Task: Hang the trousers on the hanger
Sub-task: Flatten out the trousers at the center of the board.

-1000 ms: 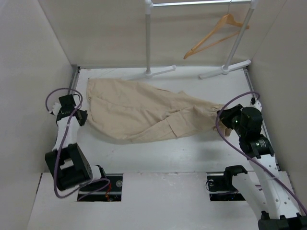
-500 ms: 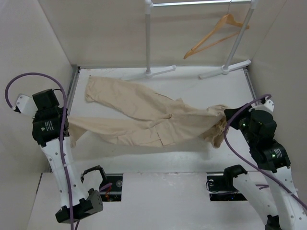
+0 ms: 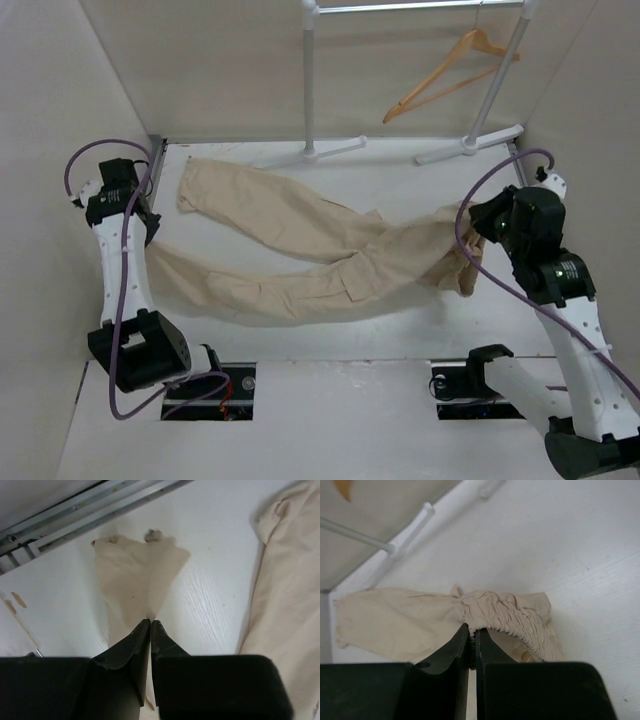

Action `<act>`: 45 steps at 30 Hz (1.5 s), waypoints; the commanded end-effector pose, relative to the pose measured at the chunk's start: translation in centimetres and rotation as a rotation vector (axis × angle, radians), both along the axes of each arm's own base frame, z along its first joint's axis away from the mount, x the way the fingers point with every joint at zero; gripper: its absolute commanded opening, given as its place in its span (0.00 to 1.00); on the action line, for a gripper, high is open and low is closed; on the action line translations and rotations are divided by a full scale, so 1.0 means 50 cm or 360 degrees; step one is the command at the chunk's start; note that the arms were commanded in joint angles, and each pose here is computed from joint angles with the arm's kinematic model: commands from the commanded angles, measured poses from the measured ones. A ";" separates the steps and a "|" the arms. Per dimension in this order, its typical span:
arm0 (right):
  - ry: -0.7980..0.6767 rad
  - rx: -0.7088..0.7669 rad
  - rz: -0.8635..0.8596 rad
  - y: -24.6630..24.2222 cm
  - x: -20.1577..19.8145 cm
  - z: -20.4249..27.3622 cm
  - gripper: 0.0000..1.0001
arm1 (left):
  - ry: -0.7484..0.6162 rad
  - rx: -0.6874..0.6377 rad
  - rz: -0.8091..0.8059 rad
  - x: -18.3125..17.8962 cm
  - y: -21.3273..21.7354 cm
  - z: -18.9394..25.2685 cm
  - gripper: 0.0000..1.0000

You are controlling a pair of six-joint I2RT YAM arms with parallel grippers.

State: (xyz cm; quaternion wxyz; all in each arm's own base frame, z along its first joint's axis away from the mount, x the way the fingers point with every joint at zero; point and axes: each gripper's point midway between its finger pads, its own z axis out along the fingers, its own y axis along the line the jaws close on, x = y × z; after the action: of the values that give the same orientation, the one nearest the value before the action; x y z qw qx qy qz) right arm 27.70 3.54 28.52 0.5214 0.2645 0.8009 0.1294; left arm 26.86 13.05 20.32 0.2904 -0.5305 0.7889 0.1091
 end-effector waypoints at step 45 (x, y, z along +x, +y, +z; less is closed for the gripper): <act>0.0703 -0.0055 -0.0306 -0.122 0.066 -0.335 0.82 | 0.0194 -0.0125 -0.0679 0.446 -0.240 -0.294 0.43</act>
State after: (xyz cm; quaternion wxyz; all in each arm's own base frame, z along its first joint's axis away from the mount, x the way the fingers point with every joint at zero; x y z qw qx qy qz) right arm 27.85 -3.82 12.31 0.3333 0.3657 0.8680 -0.0410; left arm 48.22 1.24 4.74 0.2266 -0.3457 0.9087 0.0587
